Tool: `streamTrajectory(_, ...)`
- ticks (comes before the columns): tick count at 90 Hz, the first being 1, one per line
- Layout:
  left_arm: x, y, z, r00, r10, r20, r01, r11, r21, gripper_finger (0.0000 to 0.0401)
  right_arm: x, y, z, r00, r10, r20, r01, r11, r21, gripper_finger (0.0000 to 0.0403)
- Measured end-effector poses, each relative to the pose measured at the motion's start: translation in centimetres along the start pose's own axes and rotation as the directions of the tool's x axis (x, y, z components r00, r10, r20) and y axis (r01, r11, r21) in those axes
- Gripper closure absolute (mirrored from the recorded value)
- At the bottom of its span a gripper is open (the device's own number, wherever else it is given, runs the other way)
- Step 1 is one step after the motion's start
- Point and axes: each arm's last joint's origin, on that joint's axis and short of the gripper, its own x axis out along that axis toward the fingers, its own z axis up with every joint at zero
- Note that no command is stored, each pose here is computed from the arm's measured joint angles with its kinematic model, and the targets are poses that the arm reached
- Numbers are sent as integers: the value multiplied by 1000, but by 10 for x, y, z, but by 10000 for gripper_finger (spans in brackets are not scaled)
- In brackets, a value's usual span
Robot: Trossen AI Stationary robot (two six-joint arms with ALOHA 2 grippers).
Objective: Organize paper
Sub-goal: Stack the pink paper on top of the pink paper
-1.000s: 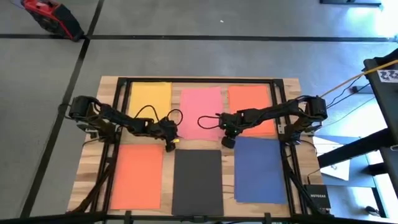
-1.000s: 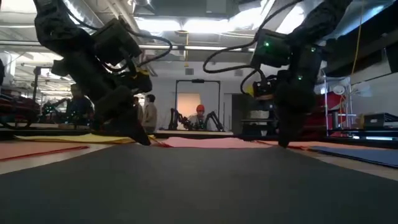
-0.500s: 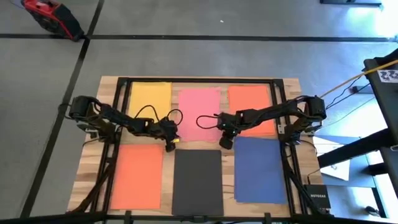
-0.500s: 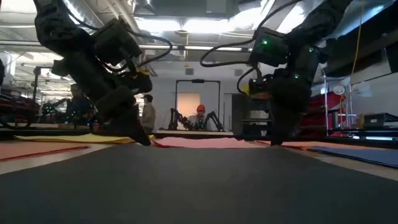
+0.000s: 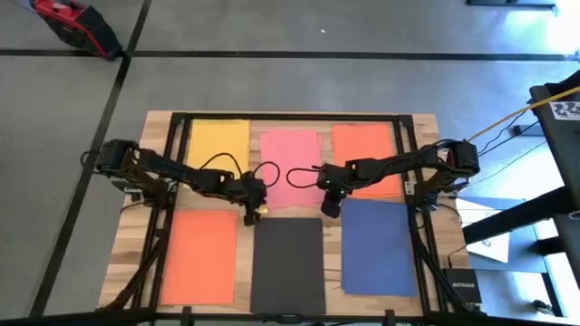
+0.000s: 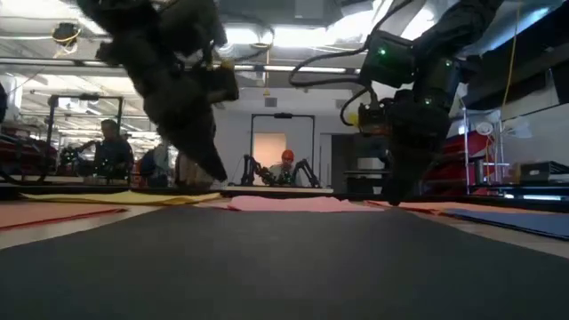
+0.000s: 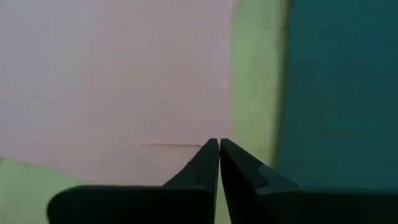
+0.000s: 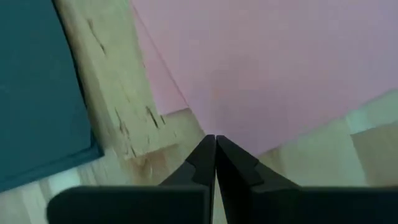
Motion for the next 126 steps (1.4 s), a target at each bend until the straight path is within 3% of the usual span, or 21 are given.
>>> streamTrajectory(9,-1,16,-1,989,131,-62,-133,991,-27,401,0,-1,-1,1000,-31,-6,31,999,-10,403)
streamTrajectory(21,-1,50,-4,950,283,-132,-298,948,-109,401,0,-3,-1,998,-67,0,67,998,-10,403)
streamTrajectory(47,-3,126,-1,899,420,-124,-437,846,-304,401,-1,-5,0,988,-149,35,149,989,-9,403)
streamTrajectory(76,19,169,-11,911,396,-115,-409,832,-374,401,6,-7,-1,981,-192,17,192,981,19,403)
streamTrajectory(97,30,184,-19,912,391,-126,-407,815,-412,401,14,-8,-1,980,-198,-6,198,979,42,403)
streamTrajectory(126,45,194,-18,917,396,-46,-375,817,-439,401,14,-7,-1,989,-150,-9,151,988,46,403)
